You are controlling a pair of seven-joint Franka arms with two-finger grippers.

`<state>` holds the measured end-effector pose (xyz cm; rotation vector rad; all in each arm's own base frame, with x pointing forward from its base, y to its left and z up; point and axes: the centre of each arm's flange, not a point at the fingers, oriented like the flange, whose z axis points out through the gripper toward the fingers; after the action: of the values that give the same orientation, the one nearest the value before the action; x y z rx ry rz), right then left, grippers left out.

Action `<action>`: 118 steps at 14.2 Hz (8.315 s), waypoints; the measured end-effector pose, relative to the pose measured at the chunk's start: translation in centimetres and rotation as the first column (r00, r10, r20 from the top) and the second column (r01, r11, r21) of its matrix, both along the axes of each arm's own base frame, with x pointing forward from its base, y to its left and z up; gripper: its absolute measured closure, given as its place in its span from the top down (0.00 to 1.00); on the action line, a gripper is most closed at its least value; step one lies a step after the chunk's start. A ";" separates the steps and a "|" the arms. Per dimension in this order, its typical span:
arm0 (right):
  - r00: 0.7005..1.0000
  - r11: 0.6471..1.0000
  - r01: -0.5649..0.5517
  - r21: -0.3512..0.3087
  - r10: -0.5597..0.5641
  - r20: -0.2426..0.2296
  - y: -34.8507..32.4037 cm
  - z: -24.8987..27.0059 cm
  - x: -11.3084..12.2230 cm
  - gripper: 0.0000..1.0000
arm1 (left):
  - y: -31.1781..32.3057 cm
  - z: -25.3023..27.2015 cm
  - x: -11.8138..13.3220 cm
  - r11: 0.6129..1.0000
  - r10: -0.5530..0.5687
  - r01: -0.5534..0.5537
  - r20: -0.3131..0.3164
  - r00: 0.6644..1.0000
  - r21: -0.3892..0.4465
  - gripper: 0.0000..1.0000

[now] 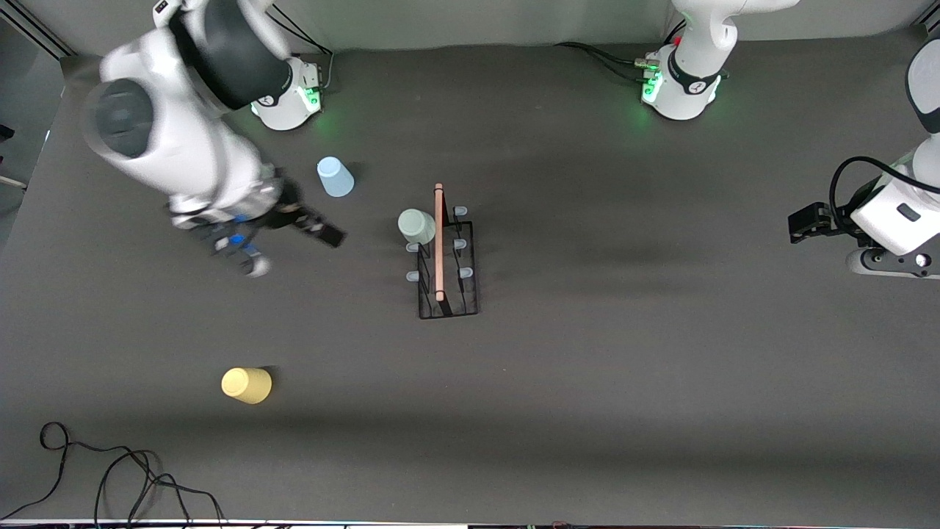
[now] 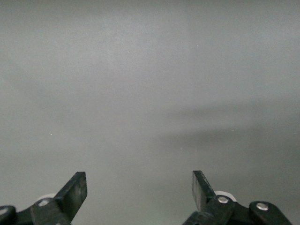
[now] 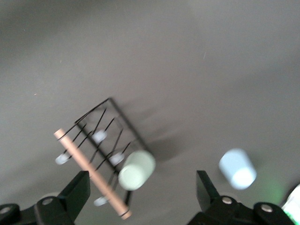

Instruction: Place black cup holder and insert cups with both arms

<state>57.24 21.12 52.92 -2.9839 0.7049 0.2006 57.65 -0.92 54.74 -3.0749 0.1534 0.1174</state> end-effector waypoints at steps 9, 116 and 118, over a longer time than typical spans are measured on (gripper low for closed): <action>0.862 0.864 -0.485 -0.137 0.499 0.092 -20.7 -8.6 10.9 1.00 | 0.0 0.0 0.0 1.000 0.000 0.000 0.000 1.000 0.000 1.00; 0.870 0.874 -0.480 -0.081 0.485 0.082 -22.8 8.1 -1.5 1.00 | 0.1 0.0 -0.1 1.000 0.002 -0.002 0.000 1.000 0.000 1.00; 0.871 0.874 -0.479 -0.081 0.485 0.082 -22.8 8.1 -1.5 1.00 | 0.1 0.0 -0.1 1.000 0.002 -0.002 0.000 1.000 0.000 1.00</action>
<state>55.75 -1.65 61.01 -3.1397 -0.0635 0.0521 57.58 -0.83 54.76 -3.0752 0.1511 0.1179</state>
